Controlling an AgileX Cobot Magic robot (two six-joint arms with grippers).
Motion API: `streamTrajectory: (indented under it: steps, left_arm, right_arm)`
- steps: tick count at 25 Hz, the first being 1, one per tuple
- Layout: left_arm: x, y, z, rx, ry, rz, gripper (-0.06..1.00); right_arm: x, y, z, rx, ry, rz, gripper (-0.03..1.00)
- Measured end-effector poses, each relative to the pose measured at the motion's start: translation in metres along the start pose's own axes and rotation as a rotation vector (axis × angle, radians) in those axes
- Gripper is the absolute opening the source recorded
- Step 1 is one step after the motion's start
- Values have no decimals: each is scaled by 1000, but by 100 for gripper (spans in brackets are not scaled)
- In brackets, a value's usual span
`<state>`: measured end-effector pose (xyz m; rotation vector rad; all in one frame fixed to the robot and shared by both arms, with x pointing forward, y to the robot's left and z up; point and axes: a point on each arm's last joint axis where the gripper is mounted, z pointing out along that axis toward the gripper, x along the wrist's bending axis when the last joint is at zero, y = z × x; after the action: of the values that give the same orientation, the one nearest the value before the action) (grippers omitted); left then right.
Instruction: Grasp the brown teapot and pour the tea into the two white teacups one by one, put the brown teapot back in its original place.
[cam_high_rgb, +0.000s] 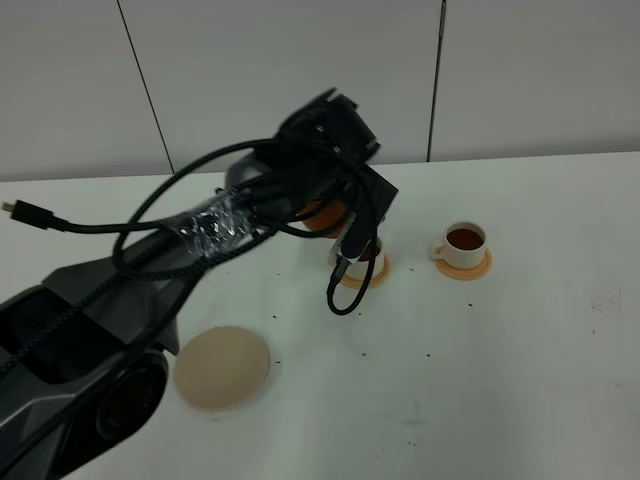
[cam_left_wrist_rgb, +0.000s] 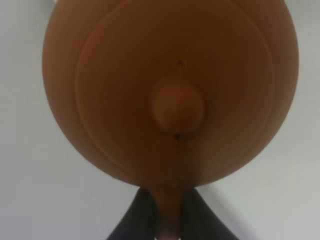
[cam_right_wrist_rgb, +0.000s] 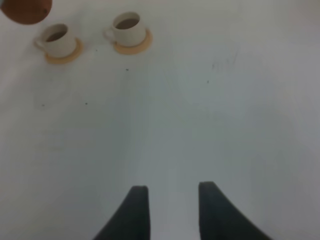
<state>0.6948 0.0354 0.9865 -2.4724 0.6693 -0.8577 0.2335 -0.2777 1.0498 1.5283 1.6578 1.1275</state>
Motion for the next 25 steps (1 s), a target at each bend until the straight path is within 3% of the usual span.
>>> streamTrajectory:
  steps: [11, 19, 25]
  left_arm:
    - [-27, -41, 28, -94, -247, -280, 18]
    - [-41, -64, 46, -185, -342, -428, 18]
    - [-46, -56, 56, -232, -386, -459, 18]
  right_arm:
    - [0, 0, 0, 0, 0, 0, 24]
    - [0, 0, 0, 0, 0, 0, 24]
    - [0, 0, 0, 0, 0, 0, 24]
